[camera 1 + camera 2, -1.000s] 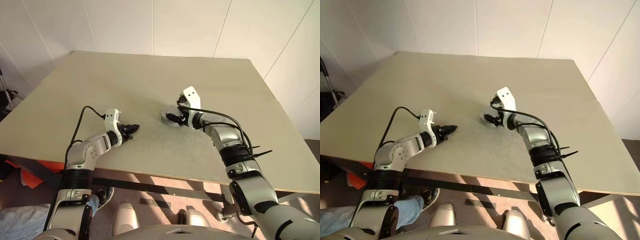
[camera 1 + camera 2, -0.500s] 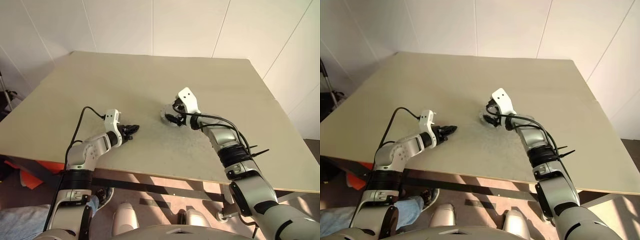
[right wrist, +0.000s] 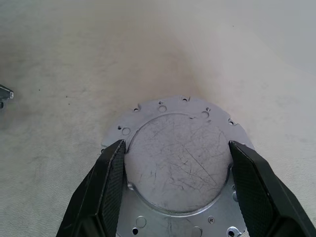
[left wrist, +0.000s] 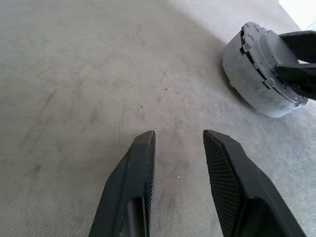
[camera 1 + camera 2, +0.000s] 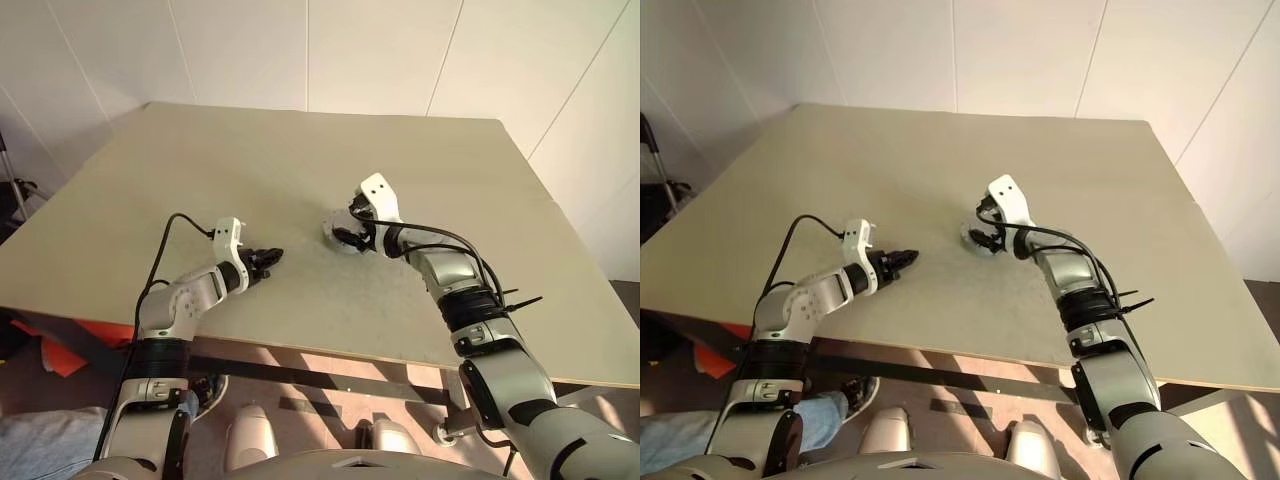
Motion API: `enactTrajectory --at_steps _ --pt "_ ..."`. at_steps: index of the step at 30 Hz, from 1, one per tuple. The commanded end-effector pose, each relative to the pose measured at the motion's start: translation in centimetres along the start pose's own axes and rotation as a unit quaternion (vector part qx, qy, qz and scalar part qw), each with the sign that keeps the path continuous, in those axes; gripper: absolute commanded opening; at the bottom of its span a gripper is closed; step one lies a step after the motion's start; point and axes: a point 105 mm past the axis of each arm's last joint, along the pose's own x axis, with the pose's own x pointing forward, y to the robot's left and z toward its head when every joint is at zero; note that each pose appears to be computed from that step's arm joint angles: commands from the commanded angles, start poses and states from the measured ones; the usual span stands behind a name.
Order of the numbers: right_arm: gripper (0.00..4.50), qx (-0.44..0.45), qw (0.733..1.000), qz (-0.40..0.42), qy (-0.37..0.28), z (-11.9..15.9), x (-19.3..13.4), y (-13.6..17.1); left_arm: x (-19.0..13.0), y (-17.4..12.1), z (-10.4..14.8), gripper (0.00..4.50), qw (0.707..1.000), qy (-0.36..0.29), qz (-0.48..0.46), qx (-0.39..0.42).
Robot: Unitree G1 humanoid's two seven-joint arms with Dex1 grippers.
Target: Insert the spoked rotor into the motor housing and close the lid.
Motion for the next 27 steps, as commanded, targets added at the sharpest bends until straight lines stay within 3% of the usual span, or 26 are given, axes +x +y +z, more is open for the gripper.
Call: enactTrajectory --at_steps 1,9,15,23,27 --pt "3.17 0.02 0.998 -0.008 0.06 -2.9 0.0 -0.3 0.9 -1.6 3.2 1.63 0.998 -0.053 -0.013 -0.028" --pt "3.17 0.011 0.997 -0.007 0.07 -3.4 0.4 -0.1 3.8 -4.5 5.6 1.63 0.985 -0.095 -0.049 -0.135" --pt "3.17 0.007 0.997 -0.012 0.07 -3.4 0.2 -0.2 5.8 -6.2 5.1 1.63 0.979 -0.056 -0.085 -0.175" --pt "3.17 0.014 0.998 -0.019 0.066 -3.5 0.0 -0.2 8.1 -5.9 2.6 1.63 0.973 0.004 -0.08 -0.218" --pt "3.17 0.015 0.998 -0.021 0.065 -3.6 0.0 -0.1 8.1 -6.6 4.3 1.63 0.966 -0.021 -0.106 -0.233"
